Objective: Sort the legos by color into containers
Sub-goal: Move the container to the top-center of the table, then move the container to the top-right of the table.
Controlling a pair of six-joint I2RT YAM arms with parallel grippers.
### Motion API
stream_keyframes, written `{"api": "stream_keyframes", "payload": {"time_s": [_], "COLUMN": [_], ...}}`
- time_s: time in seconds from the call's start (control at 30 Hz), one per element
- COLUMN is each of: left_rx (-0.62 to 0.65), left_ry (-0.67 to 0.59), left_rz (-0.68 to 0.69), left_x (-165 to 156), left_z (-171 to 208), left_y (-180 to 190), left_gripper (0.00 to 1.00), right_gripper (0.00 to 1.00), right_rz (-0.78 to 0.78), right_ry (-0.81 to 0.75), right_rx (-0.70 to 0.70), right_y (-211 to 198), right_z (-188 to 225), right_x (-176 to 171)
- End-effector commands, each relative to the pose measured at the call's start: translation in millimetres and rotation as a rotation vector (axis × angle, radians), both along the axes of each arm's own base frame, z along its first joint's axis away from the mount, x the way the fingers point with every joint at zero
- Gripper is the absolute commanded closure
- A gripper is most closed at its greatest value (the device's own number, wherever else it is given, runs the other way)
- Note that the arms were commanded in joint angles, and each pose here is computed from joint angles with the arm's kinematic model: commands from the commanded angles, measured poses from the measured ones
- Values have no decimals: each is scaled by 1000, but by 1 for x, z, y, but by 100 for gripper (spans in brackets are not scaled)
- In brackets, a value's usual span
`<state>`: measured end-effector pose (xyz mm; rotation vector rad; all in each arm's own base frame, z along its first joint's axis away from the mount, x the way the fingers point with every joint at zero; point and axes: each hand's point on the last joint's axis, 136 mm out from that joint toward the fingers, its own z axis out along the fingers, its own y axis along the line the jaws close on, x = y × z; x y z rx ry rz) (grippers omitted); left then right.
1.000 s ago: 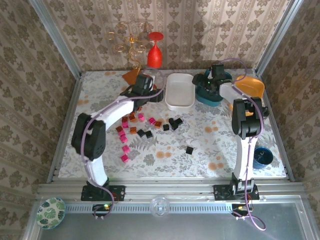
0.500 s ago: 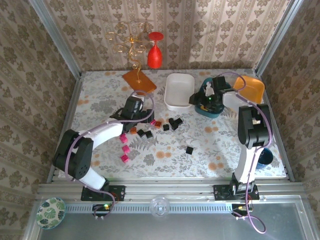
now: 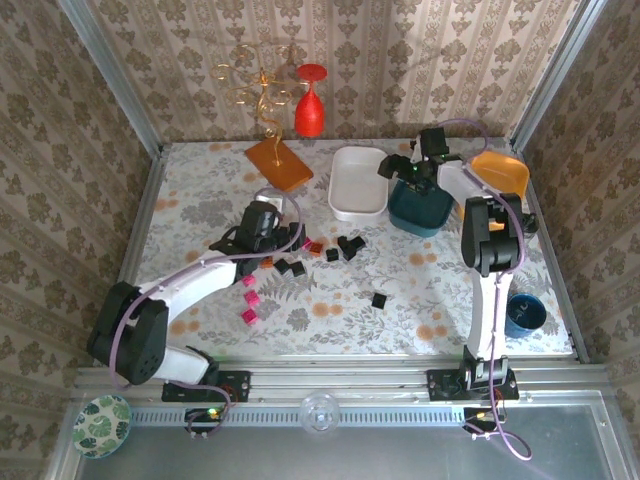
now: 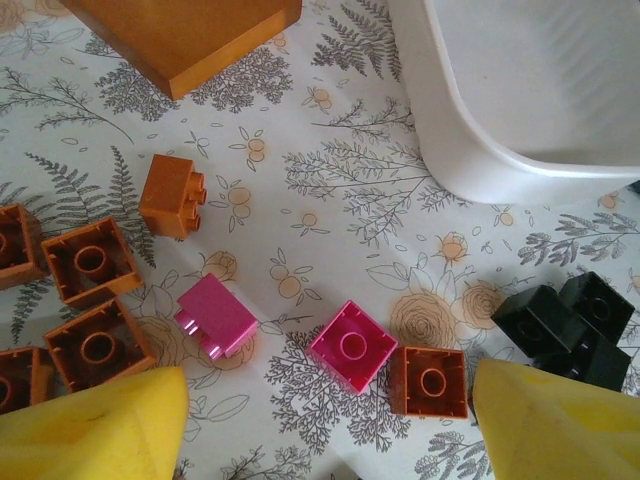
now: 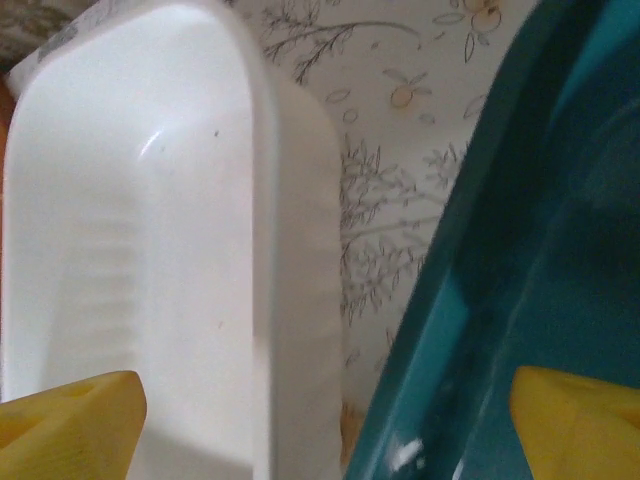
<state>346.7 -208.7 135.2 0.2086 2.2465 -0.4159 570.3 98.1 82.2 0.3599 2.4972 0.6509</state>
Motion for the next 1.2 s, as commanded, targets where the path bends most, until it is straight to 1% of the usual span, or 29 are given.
{"api": "stream_keyframes", "payload": {"time_s": [0.0, 0.07, 0.13, 0.17, 0.23, 0.33, 0.43, 0.53, 0.6, 0.73, 0.87, 1.03, 1.1, 1.17], "left_rx": [13, 16, 20, 21, 23, 22, 19, 13, 9, 9, 6, 2, 6, 9], "left_ry": [1, 2, 6, 9, 11, 13, 3, -7, -9, -14, -17, -18, -13, -9], "left_rz": [20, 20, 22, 22, 20, 16, 19, 18, 18, 13, 8, 4, 3, 5], "left_x": [-5, -5, -6, -6, -7, -10, -12, -14, -16, -20, -24, -27, -28, -29], "left_z": [0, -1, -3, -4, -5, -6, -4, -3, -3, -2, 0, 0, -2, -3], "left_y": [6, 7, 8, 8, 8, 9, 11, 12, 12, 13, 15, 16, 17, 18], "left_gripper": [23, 23, 23, 23, 23, 23, 23, 23, 23, 23, 22, 22, 22, 22], "right_gripper": [6, 6, 6, 6, 6, 5, 3, 2, 1, 0, 0, 0, 0, 0], "right_rz": [45, 124, 198, 218, 199, 71, -79, -213, -282, -378, -426, -346, -279, -217], "right_ry": [-21, -46, -57, -59, -62, -92, -124, -106, -81, -24, 40, 64, 59, 75], "right_rx": [77, 103, 93, 76, 7, -159, -295, -381, -406, -404, -358, -223, -165, -108], "right_y": [26, 52, 72, 76, 67, 20, -35, -87, -115, -155, -182, -178, -165, -149], "right_z": [9, 18, 25, 28, 33, 52, 72, 75, 72, 57, 34, 11, 7, 4], "right_x": [19, 22, 18, 16, 14, 12, -1, -17, -27, -42, -41, -16, -6, -5]}}
